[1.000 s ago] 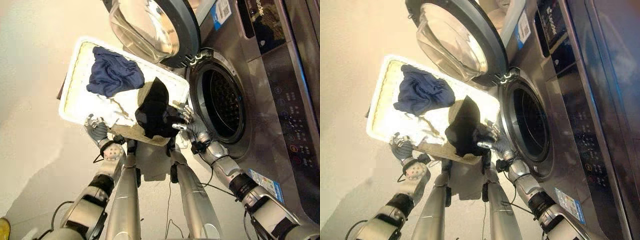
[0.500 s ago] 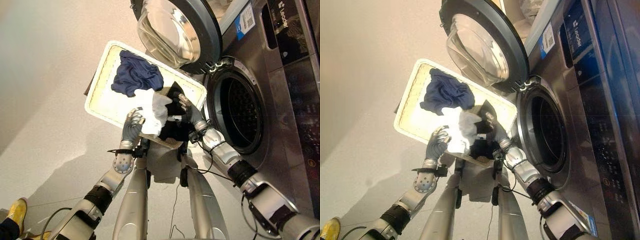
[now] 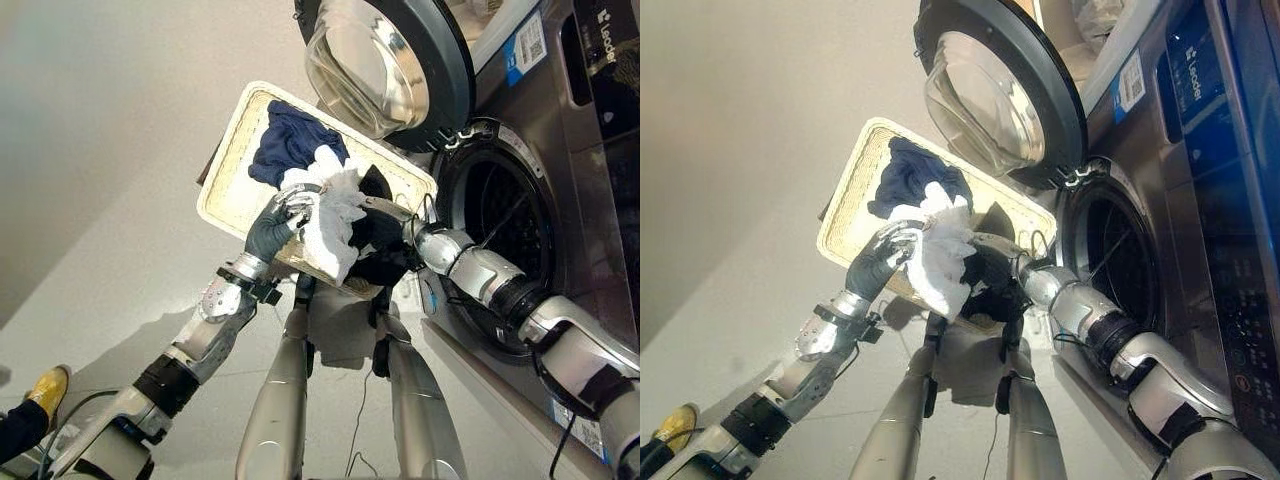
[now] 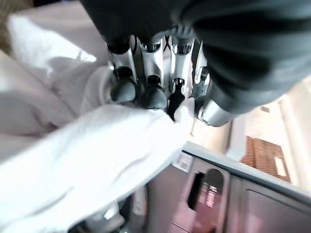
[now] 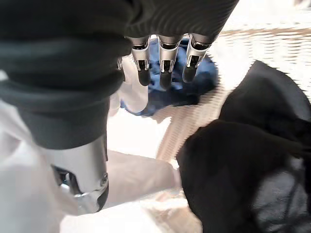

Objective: Put the clothes into the washing machine.

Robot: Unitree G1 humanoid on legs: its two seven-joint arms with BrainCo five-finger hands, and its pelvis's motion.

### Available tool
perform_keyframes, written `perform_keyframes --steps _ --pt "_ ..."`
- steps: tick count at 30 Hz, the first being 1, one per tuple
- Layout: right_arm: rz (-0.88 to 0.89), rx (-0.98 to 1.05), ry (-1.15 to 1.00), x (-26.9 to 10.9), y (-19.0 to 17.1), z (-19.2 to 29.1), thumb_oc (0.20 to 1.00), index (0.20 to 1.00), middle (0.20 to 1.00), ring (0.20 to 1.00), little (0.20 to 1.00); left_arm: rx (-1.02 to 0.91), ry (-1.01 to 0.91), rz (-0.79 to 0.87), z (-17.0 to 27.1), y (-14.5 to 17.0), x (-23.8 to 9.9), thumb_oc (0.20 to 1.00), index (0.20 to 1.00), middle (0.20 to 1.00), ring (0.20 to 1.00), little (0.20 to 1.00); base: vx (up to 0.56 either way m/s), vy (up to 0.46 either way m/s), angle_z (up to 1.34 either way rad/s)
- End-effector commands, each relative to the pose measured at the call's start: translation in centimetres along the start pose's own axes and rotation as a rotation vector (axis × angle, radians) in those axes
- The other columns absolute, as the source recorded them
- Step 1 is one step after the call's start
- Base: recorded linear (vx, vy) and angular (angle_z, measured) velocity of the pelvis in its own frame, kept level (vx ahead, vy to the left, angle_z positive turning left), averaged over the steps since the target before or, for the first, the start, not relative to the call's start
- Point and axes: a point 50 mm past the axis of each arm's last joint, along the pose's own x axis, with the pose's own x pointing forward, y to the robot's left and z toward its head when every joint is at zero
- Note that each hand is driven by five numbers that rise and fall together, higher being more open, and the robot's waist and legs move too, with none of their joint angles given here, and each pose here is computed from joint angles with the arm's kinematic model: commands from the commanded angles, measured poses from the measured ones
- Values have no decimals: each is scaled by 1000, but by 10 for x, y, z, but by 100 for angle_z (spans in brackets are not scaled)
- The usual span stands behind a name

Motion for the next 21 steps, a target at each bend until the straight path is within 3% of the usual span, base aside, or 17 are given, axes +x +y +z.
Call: perform_keyframes --steps 1,3,4,5,6,12,15,16,21 --pt "22 104 -166 2 1 26 1000 1000 1000 1000 1000 -148 -264 -272 44 -42 23 200 200 200 200 200 19 31 0" --pt "26 205 -204 3 1 33 1000 1000 1000 1000 1000 -183 -254 -296 42 -47 23 200 200 200 200 200 11 37 -1" --pt "53 454 -277 5 5 47 937 937 937 937 937 -254 -231 -310 36 -54 23 200 200 200 200 200 22 81 -4" --pt "68 616 -303 6 11 53 464 464 464 464 464 -288 -226 -295 32 -56 23 200 200 200 200 200 25 116 -11" --pt "103 847 -322 8 22 59 200 200 200 200 200 -348 -223 -280 26 -58 22 200 200 200 200 200 8 88 -19" --pt "157 1430 -273 3 80 76 200 200 200 200 200 -517 -234 -247 4 -72 12 200 200 200 200 200 -8 79 -25" --pt "181 1557 -265 -3 95 82 200 200 200 200 200 -515 -228 -228 -2 -77 7 200 200 200 200 200 -6 65 -13" --pt "186 1659 -262 -5 102 88 256 256 256 256 256 -517 -223 -205 -5 -80 5 200 200 200 200 200 -1 92 -25" --pt "138 1809 -277 -5 106 93 200 200 200 200 200 -506 -187 -142 -16 -81 1 200 200 200 200 200 2 38 -18"
